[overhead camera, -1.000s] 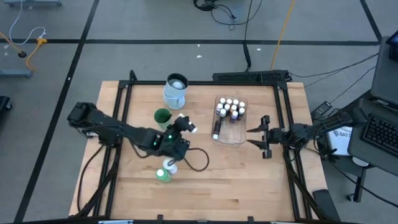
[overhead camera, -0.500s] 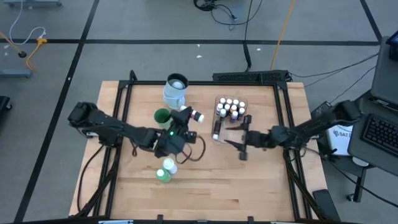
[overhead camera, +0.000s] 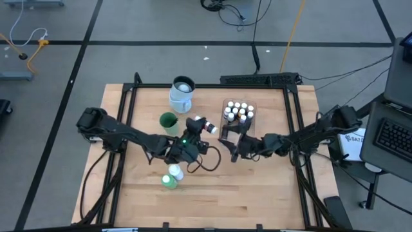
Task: Pick & Place Paint Supplies
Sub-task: Put the white paint bottle into the transparent bin
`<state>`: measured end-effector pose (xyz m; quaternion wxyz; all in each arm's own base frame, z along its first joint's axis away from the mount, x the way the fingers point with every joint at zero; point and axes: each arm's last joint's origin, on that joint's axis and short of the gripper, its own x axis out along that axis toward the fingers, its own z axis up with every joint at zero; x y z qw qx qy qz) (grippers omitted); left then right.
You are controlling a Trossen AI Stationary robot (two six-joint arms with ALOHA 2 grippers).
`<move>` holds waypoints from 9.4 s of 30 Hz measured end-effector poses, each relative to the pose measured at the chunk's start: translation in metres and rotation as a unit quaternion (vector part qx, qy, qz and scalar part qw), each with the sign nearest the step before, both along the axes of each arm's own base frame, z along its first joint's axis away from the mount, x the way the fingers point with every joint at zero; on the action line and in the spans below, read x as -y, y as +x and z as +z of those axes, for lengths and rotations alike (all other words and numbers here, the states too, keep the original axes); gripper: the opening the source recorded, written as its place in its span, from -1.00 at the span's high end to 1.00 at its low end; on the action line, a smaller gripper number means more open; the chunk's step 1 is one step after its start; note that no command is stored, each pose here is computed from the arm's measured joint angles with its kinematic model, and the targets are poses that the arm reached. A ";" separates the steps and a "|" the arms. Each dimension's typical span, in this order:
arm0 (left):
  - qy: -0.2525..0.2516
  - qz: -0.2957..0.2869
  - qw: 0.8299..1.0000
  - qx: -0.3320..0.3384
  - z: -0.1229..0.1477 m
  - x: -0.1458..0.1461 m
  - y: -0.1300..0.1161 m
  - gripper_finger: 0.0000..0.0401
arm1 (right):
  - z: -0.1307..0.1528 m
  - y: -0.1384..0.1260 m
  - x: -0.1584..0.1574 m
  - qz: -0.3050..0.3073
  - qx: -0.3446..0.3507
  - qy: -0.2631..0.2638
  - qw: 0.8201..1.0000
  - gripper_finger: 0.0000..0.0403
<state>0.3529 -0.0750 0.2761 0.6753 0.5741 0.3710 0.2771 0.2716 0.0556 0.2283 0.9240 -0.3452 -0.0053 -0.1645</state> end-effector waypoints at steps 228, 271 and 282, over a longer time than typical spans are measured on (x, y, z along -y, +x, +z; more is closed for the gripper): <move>-0.637 -0.214 0.721 0.170 0.032 -0.016 -0.021 0.50 | 0.011 -0.111 -0.052 0.003 -0.006 0.103 0.995 -0.24; -0.478 -0.034 0.868 -0.132 -0.021 -0.132 0.144 0.50 | -0.063 -0.136 -0.038 0.117 -0.051 0.206 0.970 0.99; -0.455 -0.021 0.879 -0.140 -0.021 -0.139 0.143 0.50 | -0.063 -0.136 -0.038 0.117 -0.056 0.181 0.975 0.98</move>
